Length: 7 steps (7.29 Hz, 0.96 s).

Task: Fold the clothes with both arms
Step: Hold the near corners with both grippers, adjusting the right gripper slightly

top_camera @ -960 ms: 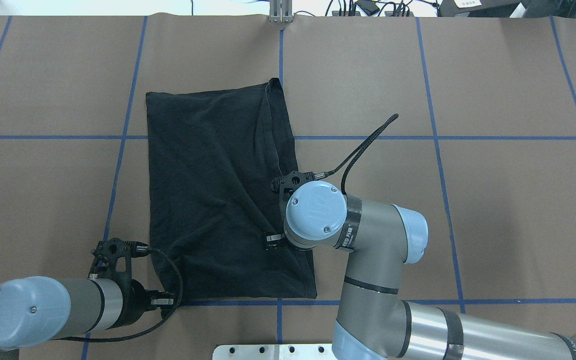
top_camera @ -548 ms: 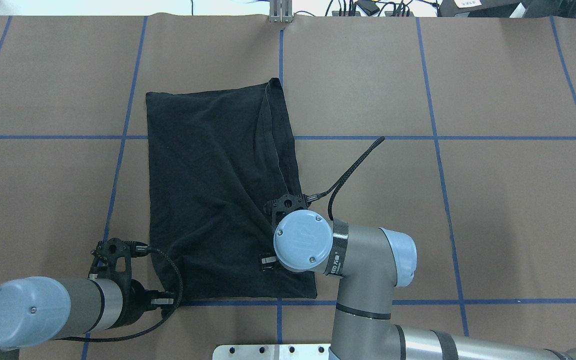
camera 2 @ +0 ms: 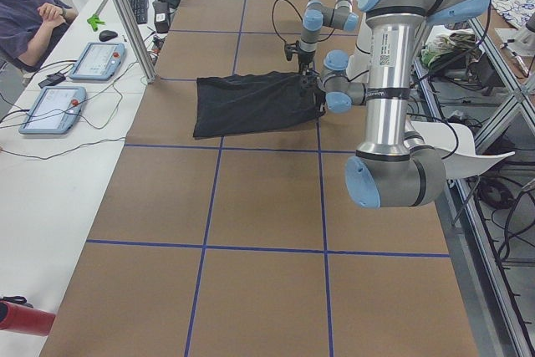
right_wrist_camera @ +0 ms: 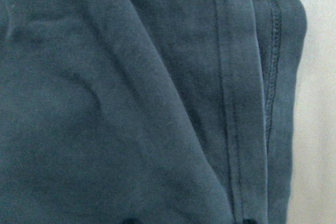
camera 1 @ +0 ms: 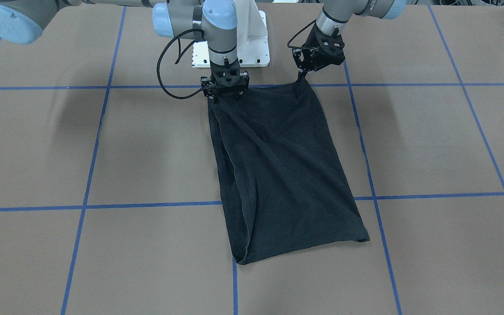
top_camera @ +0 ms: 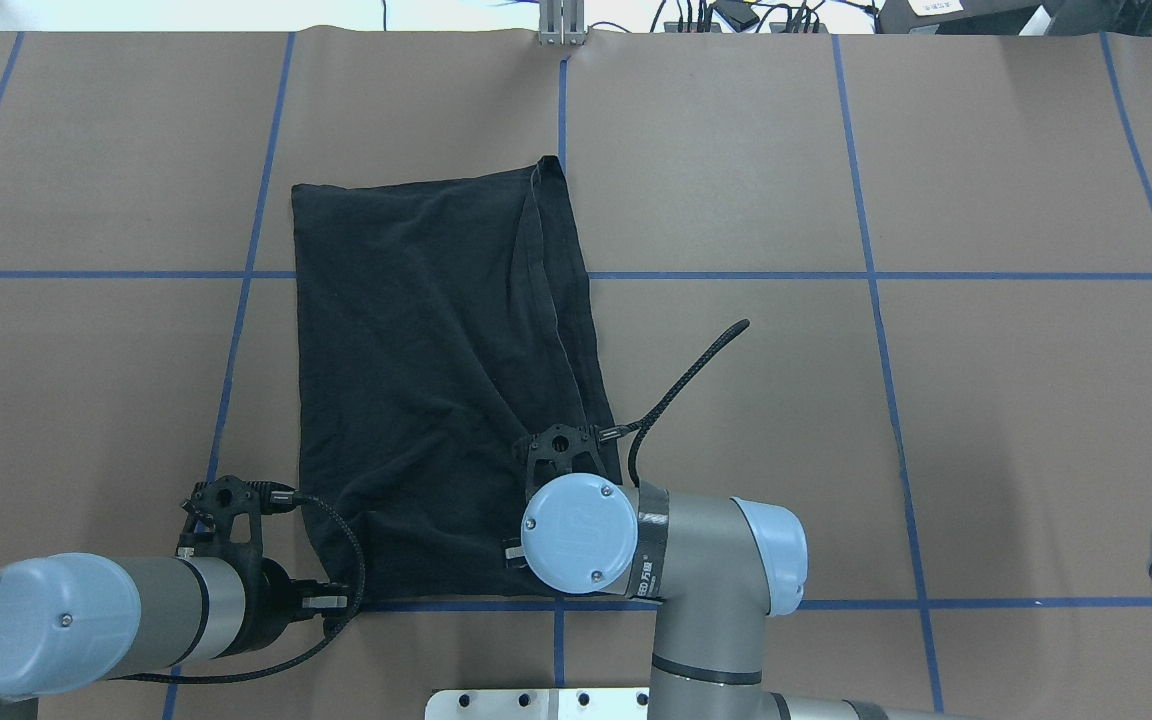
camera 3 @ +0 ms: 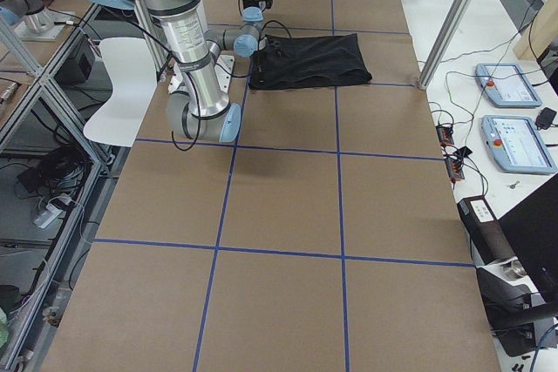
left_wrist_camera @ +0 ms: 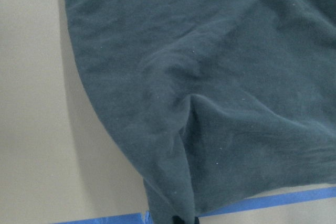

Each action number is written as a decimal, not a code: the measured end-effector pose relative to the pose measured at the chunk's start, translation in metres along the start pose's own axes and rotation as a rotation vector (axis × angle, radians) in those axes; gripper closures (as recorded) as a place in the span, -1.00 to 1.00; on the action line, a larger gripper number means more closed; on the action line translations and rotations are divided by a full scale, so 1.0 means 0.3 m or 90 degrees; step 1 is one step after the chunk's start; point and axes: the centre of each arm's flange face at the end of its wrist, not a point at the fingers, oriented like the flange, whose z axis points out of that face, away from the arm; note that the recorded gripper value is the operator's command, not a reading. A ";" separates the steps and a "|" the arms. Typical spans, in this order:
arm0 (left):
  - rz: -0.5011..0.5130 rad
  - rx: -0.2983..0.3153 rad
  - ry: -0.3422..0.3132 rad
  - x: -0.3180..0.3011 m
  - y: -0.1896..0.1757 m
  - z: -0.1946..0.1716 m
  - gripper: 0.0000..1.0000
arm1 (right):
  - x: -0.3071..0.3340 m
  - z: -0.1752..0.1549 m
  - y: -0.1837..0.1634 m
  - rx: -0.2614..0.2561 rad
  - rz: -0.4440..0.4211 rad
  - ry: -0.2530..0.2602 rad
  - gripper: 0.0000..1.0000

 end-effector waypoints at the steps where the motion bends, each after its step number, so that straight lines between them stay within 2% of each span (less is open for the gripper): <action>1: 0.000 0.000 0.001 0.001 0.000 -0.001 1.00 | -0.003 0.009 0.006 0.003 0.001 0.004 0.79; 2: 0.000 0.000 0.001 0.002 0.000 -0.002 1.00 | -0.005 0.010 0.007 0.004 0.005 0.004 1.00; 7: 0.000 0.000 0.003 0.005 0.000 -0.004 1.00 | 0.011 -0.019 -0.027 0.017 0.037 0.009 1.00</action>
